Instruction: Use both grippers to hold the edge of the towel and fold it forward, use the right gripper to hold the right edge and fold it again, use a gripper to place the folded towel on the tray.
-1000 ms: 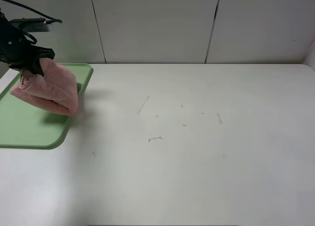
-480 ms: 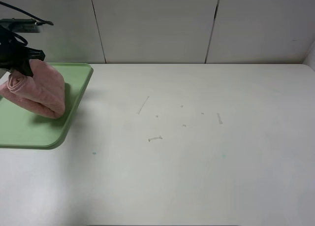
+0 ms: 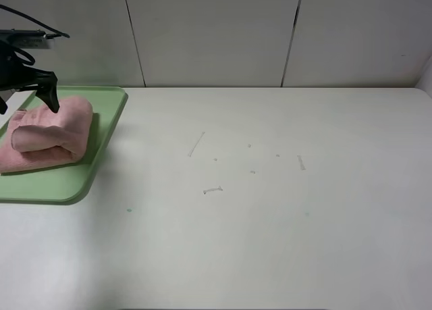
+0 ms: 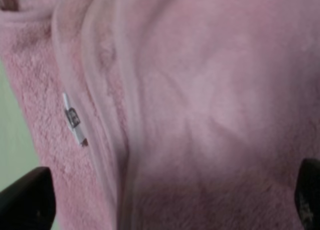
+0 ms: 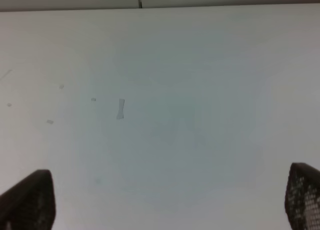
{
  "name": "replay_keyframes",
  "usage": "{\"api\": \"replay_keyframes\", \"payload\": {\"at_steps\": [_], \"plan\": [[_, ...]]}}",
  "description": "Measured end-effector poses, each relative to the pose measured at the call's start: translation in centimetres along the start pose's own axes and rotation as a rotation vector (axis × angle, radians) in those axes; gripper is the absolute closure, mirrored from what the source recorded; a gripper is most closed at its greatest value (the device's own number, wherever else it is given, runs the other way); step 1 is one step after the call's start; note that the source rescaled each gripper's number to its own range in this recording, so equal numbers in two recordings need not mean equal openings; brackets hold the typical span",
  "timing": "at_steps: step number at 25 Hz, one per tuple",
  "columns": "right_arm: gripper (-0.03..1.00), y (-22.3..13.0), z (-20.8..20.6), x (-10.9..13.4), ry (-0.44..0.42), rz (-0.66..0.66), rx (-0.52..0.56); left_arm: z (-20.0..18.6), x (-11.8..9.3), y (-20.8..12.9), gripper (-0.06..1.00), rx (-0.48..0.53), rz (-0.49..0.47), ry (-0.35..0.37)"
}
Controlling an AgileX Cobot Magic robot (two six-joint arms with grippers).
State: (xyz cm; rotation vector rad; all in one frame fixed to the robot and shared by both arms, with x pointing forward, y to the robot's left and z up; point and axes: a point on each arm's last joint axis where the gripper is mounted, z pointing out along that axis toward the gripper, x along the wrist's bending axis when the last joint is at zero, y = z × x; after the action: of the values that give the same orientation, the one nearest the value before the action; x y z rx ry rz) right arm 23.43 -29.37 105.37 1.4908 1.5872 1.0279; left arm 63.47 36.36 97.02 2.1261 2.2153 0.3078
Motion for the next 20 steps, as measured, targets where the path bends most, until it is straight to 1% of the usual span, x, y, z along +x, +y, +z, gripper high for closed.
{"api": "replay_keyframes", "payload": {"at_steps": [7, 10, 16, 20], "plan": [[-0.03, 0.0, 0.0, 0.0, 0.001, 0.000, 0.000, -0.1, 0.0, -0.6, -0.05, 0.067, -0.003, -0.002], [-0.03, 0.0, 0.0, 0.0, 0.001, 0.000, 0.000, -0.8, 0.0, -0.9, -0.05, 0.074, -0.005, -0.002], [-0.03, 0.0, 0.0, 0.0, 0.001, 0.000, 0.000, -5.2, 0.3, -1.8, -0.05, 0.035, -0.011, 0.008], [-0.03, 0.0, 0.0, 0.0, 0.002, 0.001, 0.000, -7.9, 0.3, -3.1, -0.05, 0.054, 0.002, -0.004]]}}
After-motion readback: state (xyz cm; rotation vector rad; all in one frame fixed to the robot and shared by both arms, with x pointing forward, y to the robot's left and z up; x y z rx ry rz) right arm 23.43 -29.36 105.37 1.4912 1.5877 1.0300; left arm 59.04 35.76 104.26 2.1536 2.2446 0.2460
